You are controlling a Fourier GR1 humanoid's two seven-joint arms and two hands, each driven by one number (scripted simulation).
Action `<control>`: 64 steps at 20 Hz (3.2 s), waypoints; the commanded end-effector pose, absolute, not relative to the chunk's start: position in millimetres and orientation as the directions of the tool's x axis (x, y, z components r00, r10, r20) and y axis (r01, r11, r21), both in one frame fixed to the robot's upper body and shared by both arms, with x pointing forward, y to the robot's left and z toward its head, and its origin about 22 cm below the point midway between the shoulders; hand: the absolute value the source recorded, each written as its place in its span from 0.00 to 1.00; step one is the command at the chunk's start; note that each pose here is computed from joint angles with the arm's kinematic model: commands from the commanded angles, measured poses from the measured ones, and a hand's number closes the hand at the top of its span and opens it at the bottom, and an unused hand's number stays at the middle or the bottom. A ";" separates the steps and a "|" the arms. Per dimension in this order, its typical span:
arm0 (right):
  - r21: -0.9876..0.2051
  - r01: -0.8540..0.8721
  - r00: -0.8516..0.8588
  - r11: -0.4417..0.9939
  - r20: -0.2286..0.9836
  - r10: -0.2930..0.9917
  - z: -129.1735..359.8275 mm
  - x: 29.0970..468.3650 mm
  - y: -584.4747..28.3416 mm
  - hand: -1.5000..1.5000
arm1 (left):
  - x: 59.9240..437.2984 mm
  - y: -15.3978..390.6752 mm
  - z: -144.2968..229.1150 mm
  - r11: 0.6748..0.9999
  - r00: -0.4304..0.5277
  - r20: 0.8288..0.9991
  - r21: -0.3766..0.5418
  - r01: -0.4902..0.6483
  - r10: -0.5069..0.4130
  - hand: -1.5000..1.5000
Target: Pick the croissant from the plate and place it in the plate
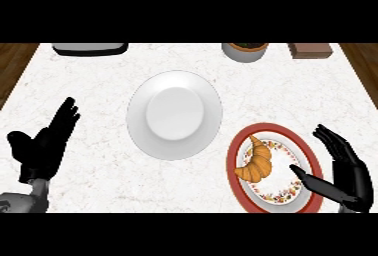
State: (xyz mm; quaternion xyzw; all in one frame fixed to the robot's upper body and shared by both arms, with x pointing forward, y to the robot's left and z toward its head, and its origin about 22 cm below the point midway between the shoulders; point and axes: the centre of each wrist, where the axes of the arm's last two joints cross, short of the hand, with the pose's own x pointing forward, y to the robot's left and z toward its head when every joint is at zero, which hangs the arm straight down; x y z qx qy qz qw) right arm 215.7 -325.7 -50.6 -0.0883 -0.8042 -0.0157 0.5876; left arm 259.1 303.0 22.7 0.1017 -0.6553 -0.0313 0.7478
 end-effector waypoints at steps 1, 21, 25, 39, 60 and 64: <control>-0.183 0.080 -0.285 0.980 0.938 0.198 -89.5 209.1 -322.8 0.00 | 291.8 283.9 24.2 0.983 0.171 0.970 0.181 -0.038 -0.172 0.50; -0.562 -0.180 -0.051 0.807 0.825 0.563 -20.5 212.6 -314.4 0.00 | 292.3 281.4 20.0 0.988 0.175 0.974 0.152 -0.034 -0.143 0.50; -0.649 -0.199 -0.012 0.734 0.751 0.660 -20.5 221.7 -306.9 0.00 | 286.0 275.0 23.2 0.988 0.166 0.976 0.151 -0.032 -0.144 0.50; -0.672 -0.360 0.060 0.647 0.675 0.735 -21.1 262.0 -263.6 0.00 | 280.8 299.7 22.3 0.984 0.161 0.975 0.166 -0.057 -0.155 0.50; -0.715 -0.476 -0.082 0.512 0.616 0.783 -51.6 275.4 -240.0 1.00 | 289.7 295.1 24.1 0.987 0.163 0.976 0.156 -0.045 -0.147 0.50; -0.696 -0.450 -0.063 0.559 0.649 0.758 -53.6 282.1 -227.7 1.00 | 285.8 298.7 8.5 0.985 0.170 0.973 0.166 -0.042 -0.157 0.50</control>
